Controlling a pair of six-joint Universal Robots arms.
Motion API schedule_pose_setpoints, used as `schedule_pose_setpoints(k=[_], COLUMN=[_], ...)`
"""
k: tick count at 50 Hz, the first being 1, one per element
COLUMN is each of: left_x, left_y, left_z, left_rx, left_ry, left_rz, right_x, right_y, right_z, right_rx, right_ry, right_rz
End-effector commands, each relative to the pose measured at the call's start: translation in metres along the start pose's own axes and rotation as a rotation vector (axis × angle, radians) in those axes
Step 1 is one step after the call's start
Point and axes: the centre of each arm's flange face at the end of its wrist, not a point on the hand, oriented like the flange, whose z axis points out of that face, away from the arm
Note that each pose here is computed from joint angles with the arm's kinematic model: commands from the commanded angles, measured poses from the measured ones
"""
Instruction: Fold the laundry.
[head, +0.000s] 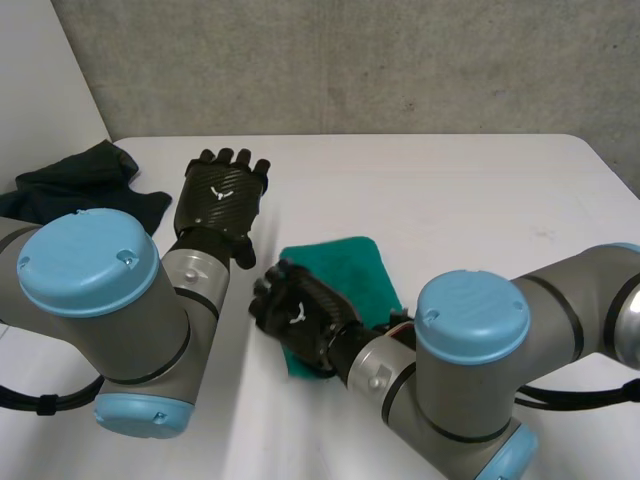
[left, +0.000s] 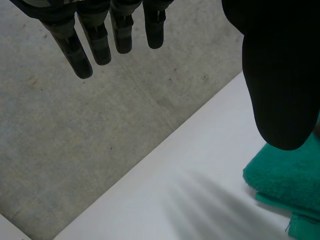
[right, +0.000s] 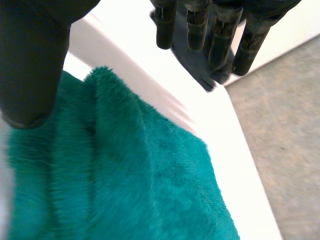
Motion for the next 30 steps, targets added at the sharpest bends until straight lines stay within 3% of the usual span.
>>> schedule_pose_setpoints(k=[1,2,6,13,18,27,30], left_x=[0.004,0.006,0.017,0.035,0.049,0.057,0.058], left_y=[-0.004,-0.005,-0.012,-0.01,0.004,0.049,0.06], left_z=[0.0,-0.001,-0.005,-0.007,-0.001,0.004,0.004], left_rx=[0.007,0.007,0.012,-0.047,-0.114,-0.322,-0.372], left_ry=[0.011,0.02,0.076,0.221,0.312,0.296,0.286], left_rz=[-0.06,-0.065,-0.11,-0.237,-0.265,-0.213,-0.182], right_x=[0.033,0.058,0.106,0.117,0.114,0.093,0.087], right_y=[0.008,0.019,0.041,0.063,0.071,0.096,0.103], right_z=[-0.005,-0.009,-0.022,-0.019,-0.012,0.005,0.007], right_rx=[-0.021,-0.036,-0.051,-0.136,-0.19,-0.323,-0.373], right_ry=[0.091,0.166,0.293,0.288,0.27,0.193,0.172], right_rz=[0.295,0.43,0.71,0.958,0.962,0.992,0.942])
